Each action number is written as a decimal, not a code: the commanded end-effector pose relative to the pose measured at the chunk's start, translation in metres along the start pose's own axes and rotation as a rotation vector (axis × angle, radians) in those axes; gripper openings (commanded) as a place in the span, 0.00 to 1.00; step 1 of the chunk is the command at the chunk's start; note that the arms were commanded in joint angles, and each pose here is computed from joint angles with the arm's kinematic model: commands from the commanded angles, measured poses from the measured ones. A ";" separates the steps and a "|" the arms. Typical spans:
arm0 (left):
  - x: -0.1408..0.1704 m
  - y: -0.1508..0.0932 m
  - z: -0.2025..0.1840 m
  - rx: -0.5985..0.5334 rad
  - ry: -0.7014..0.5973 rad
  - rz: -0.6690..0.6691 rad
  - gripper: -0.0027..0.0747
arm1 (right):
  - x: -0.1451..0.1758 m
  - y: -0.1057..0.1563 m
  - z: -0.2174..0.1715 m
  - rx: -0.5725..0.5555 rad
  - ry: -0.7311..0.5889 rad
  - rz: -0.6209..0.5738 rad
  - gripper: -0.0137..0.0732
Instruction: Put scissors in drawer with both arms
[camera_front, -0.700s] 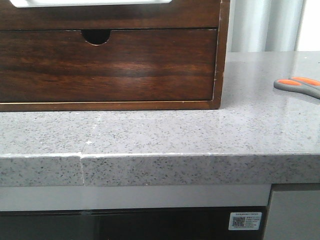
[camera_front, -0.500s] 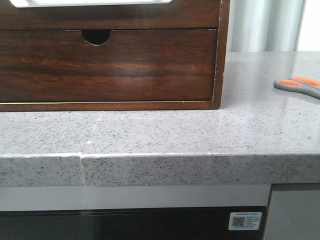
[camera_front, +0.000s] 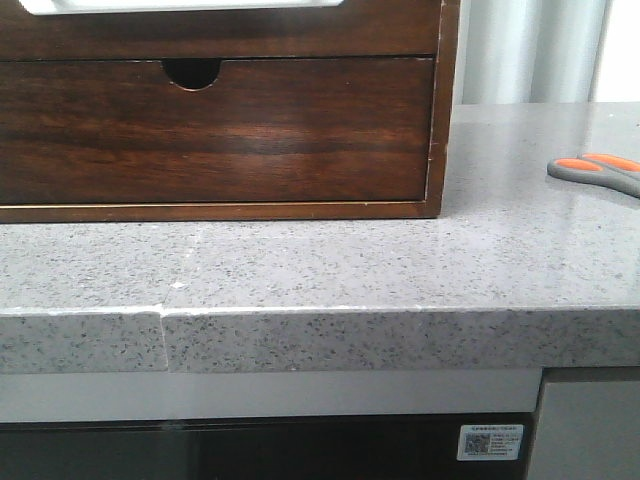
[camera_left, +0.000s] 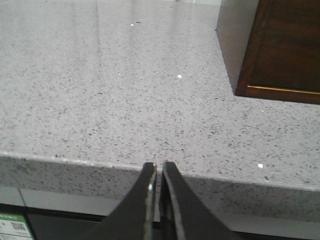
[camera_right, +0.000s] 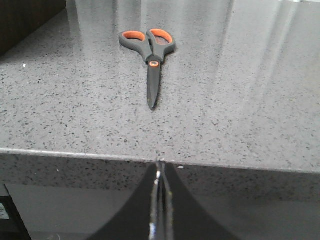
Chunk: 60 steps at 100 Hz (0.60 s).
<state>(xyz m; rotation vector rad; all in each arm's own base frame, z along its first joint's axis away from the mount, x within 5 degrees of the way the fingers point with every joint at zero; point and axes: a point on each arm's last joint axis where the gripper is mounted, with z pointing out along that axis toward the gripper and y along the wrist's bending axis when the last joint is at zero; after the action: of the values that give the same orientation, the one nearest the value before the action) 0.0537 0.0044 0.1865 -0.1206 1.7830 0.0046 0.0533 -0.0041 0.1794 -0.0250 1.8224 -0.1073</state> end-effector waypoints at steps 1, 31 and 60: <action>-0.004 0.000 0.001 0.002 -0.089 0.018 0.01 | 0.007 0.000 0.002 0.003 -0.017 -0.019 0.10; -0.018 -0.002 -0.001 0.026 -0.247 0.012 0.01 | 0.005 0.000 0.001 0.004 -0.042 -0.019 0.10; -0.018 -0.002 -0.001 0.026 -0.247 0.012 0.01 | -0.001 0.000 0.001 0.006 -0.105 -0.023 0.10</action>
<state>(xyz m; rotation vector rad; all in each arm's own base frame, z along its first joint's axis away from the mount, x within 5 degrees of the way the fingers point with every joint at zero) 0.0558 0.0039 0.2027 -0.0876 1.6055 0.0129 0.0538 -0.0041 0.1816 -0.0268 1.7972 -0.1084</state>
